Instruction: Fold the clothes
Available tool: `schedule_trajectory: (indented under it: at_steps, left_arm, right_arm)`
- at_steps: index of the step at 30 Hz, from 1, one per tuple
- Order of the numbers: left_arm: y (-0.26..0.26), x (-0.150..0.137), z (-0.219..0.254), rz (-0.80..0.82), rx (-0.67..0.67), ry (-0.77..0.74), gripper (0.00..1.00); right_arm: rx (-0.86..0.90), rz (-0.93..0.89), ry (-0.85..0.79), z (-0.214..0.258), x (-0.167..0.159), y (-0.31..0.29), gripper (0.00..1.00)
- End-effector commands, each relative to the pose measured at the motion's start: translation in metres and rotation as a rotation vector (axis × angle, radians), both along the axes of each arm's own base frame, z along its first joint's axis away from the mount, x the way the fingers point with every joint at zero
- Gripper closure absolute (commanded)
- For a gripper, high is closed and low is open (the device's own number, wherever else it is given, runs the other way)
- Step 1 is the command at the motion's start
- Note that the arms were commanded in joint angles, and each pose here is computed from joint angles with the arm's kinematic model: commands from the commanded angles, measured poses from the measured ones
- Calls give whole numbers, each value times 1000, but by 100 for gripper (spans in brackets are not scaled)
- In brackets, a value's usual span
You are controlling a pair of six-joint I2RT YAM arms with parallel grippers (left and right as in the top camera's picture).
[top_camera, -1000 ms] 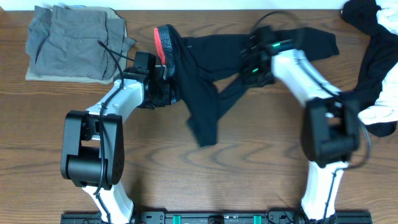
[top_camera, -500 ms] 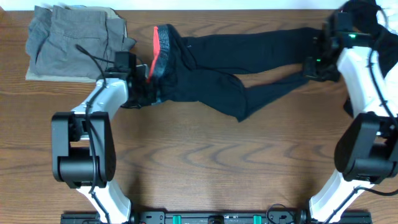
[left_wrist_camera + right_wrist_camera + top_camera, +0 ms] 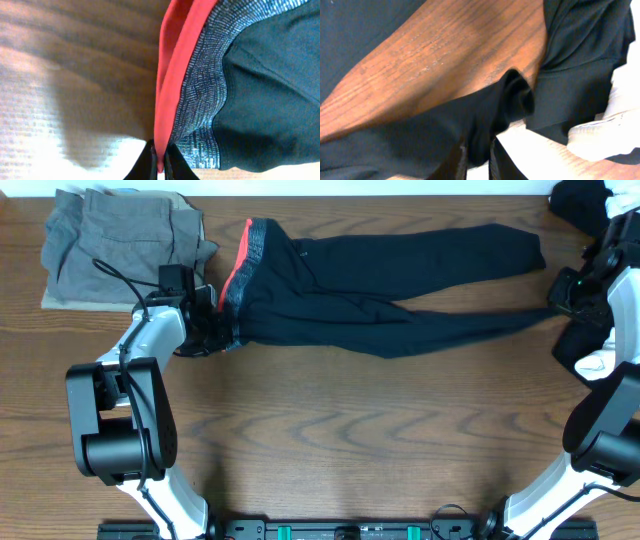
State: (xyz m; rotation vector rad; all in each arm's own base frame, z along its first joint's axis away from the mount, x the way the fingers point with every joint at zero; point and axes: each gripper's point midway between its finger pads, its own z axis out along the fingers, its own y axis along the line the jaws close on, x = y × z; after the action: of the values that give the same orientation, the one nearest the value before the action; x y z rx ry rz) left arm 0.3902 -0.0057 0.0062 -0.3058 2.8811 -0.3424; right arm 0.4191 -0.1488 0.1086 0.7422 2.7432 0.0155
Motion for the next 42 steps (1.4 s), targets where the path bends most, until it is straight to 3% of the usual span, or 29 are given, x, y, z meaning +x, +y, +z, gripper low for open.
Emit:
schedule_trajectory:
  at_steps: [1, 5, 12, 20, 23, 26, 30, 42]
  left_arm:
    - [1, -13, 2, 17, -5, 45, 94]
    - [-3, -34, 15, 16, -21, 103, 94]
    - [-6, -65, 64, -21, -21, 105, 94]
    - [2, -86, 98, -32, 50, 73, 93]
    - [2, -89, 98, -31, 49, 82, 84]
    - [3, -90, 98, -30, 55, 86, 48]
    - [16, -91, 96, -2, 126, 95, 29]
    - [27, -78, 98, 40, 180, 48, 26]
  right_arm:
    - [-5, 4, -42, 18, 3, 1, 82]
    - [-37, -18, -28, 18, 0, -7, 72]
    - [-39, -30, -35, 19, 0, -11, 68]
    - [-5, -9, -37, 18, 1, -1, 46]
    - [9, -4, -41, 18, 2, 2, 44]
    - [11, -5, -41, 18, 2, 2, 43]
    - [20, -31, -37, 17, 1, 2, 42]
    - [-10, -219, 127, -35, -45, -7, 56]
